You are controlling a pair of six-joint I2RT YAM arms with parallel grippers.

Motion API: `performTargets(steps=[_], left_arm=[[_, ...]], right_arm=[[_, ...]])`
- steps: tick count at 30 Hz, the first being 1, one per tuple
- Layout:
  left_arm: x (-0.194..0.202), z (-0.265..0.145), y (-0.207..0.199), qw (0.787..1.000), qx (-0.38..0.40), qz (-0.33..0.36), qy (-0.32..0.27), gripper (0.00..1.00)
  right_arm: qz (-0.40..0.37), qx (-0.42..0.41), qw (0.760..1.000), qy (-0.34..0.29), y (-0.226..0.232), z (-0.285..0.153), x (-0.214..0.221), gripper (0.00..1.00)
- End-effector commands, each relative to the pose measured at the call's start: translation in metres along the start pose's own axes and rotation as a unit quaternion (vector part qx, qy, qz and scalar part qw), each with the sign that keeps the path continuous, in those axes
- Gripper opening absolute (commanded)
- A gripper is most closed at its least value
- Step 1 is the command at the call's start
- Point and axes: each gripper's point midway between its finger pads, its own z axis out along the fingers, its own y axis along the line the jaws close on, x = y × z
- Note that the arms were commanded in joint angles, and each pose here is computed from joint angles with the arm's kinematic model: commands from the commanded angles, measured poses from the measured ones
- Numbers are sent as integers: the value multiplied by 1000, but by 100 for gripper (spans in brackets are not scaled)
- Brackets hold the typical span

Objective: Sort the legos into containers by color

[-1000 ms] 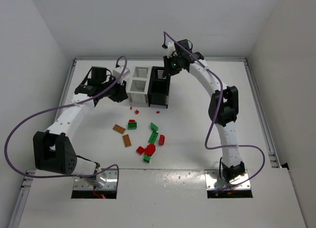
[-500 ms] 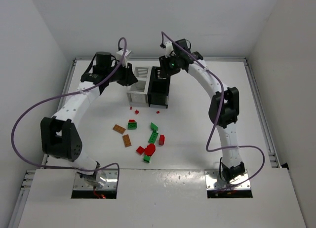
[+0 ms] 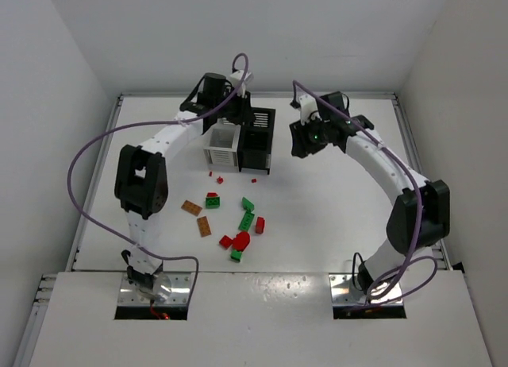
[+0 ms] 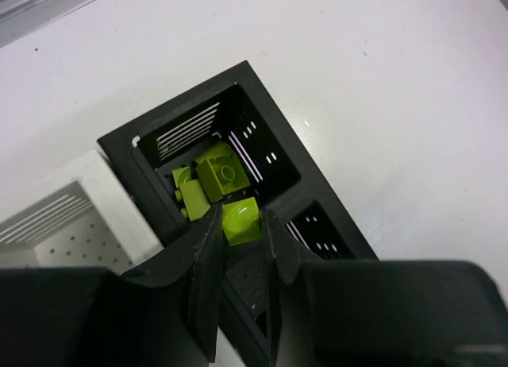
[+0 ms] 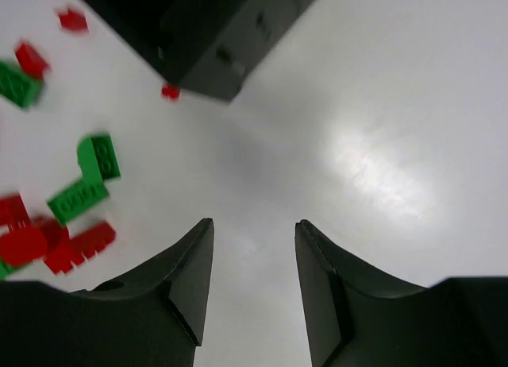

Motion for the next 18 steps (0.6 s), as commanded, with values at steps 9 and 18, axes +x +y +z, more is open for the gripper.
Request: performTargets(steps=[9, 18], left_arm=[[-19, 47, -1, 1000, -6, 6, -23, 37], [-28, 45, 7, 999, -30, 12, -29, 60]], right_arm=[[-53, -92, 993, 59, 38, 1, 88, 45], [-86, -185, 977, 66, 76, -2, 97, 45]])
